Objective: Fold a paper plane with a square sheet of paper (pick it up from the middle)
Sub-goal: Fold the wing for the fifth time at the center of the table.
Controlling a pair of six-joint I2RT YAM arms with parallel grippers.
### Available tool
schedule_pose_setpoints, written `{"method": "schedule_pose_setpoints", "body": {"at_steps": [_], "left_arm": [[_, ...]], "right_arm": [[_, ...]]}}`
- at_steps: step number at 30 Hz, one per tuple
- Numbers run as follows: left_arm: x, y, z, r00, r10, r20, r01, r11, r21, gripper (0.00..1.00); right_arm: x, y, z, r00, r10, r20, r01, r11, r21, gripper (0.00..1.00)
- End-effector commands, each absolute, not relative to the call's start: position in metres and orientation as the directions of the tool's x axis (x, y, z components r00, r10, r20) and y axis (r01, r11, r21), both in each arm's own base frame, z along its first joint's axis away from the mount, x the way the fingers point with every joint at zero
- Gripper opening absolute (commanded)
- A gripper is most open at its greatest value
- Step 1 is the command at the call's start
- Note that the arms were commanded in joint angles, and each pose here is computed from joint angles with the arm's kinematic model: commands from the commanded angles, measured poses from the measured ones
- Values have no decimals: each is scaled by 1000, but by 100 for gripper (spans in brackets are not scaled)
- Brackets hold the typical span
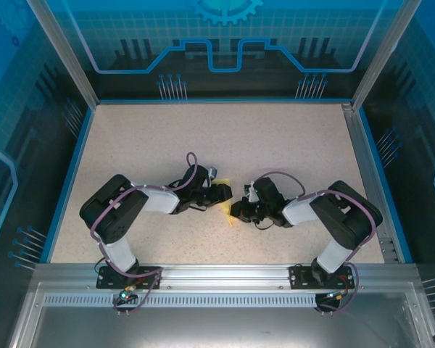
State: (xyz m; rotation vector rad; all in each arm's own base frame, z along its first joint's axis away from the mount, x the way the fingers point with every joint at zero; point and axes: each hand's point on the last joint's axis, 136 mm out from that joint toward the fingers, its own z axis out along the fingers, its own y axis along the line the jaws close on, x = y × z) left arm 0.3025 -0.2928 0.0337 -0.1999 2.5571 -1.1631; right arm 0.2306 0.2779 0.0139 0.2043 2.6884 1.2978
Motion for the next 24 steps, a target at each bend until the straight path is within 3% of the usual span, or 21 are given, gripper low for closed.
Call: {"method": "schedule_pose_setpoints", "body": {"at_steps": [1,10,14,24], "left_arm": [[291,-281,6,-954,-234,-187,-37,712,-701,51],[290,-282,9,-955,-230,-185,-34,708,-705,51],[290,-283,11,-956,-229,-183,-33,703,-710,51],[291,-287,15,-956,-228,-183,-27,690,-723,51]], "right_arm": [[214,265,-5,-987,151,-51,70,698,713,10],[218,275,42,-979,111,-172,-58,657,752,19],[217,276,45,-979,97,-181,-68,679,731,25],[223,288,34,-981,69,-180,-79,706,703,27]]}}
